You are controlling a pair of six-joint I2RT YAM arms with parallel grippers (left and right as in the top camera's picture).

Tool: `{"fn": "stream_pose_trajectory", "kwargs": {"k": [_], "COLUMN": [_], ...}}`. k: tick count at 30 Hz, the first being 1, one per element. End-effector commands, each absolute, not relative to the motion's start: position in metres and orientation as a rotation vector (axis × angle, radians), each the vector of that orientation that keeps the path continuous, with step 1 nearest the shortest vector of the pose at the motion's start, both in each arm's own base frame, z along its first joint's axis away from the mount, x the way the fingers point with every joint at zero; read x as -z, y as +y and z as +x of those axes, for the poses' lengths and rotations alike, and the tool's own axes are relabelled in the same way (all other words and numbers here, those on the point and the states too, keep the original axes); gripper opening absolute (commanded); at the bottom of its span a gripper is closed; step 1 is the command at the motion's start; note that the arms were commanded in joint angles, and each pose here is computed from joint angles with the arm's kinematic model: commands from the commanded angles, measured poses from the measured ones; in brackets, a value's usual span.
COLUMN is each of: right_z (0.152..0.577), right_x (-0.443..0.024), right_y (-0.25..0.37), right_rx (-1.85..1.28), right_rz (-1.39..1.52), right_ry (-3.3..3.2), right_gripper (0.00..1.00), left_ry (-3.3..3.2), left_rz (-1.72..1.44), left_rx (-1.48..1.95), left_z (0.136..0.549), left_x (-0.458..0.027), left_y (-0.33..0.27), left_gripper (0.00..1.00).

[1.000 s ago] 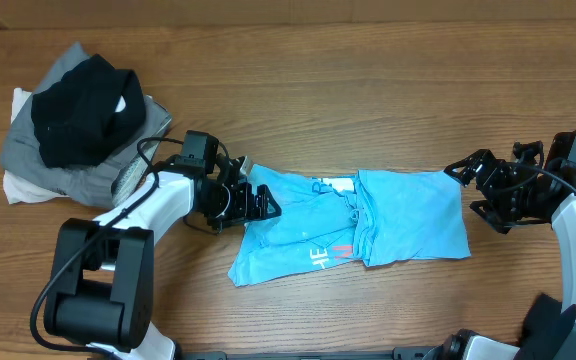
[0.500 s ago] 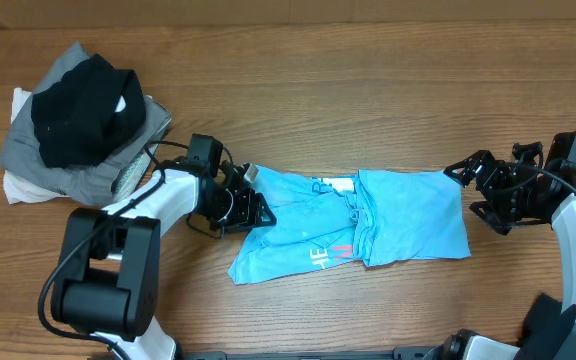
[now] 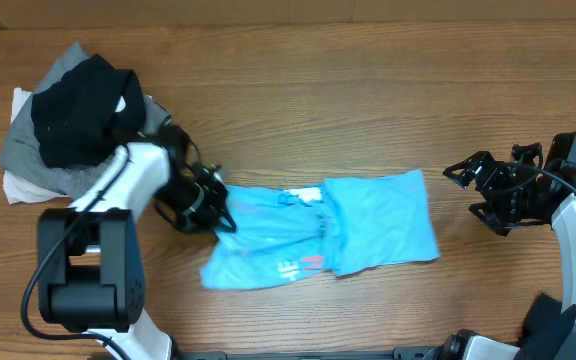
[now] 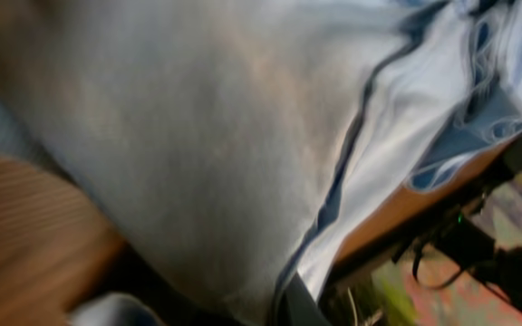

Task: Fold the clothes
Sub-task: 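Fold the left end rightward over the shirt with the left gripper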

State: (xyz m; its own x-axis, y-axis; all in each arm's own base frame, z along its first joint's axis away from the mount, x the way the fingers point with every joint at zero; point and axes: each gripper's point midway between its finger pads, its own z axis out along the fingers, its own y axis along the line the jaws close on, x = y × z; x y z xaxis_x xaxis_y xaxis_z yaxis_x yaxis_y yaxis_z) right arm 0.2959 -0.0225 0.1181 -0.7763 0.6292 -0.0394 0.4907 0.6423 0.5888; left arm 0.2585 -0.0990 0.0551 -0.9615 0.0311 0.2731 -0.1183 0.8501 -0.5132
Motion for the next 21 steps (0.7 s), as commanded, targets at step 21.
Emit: {"fn": "stream_pose_trajectory", "kwargs": {"k": [21], "right_z": [0.305], "right_x": [-0.129], "right_y": [-0.025], "right_rx": [-0.826], "right_rz": [0.866], "right_ry": [2.588], "right_gripper": [1.00], "left_ry": [-3.085], "left_rz": [-0.511], "left_rx": [-0.645], "left_z": [0.312], "left_x": [-0.154], "left_y": [-0.249], "left_gripper": [0.05]}}
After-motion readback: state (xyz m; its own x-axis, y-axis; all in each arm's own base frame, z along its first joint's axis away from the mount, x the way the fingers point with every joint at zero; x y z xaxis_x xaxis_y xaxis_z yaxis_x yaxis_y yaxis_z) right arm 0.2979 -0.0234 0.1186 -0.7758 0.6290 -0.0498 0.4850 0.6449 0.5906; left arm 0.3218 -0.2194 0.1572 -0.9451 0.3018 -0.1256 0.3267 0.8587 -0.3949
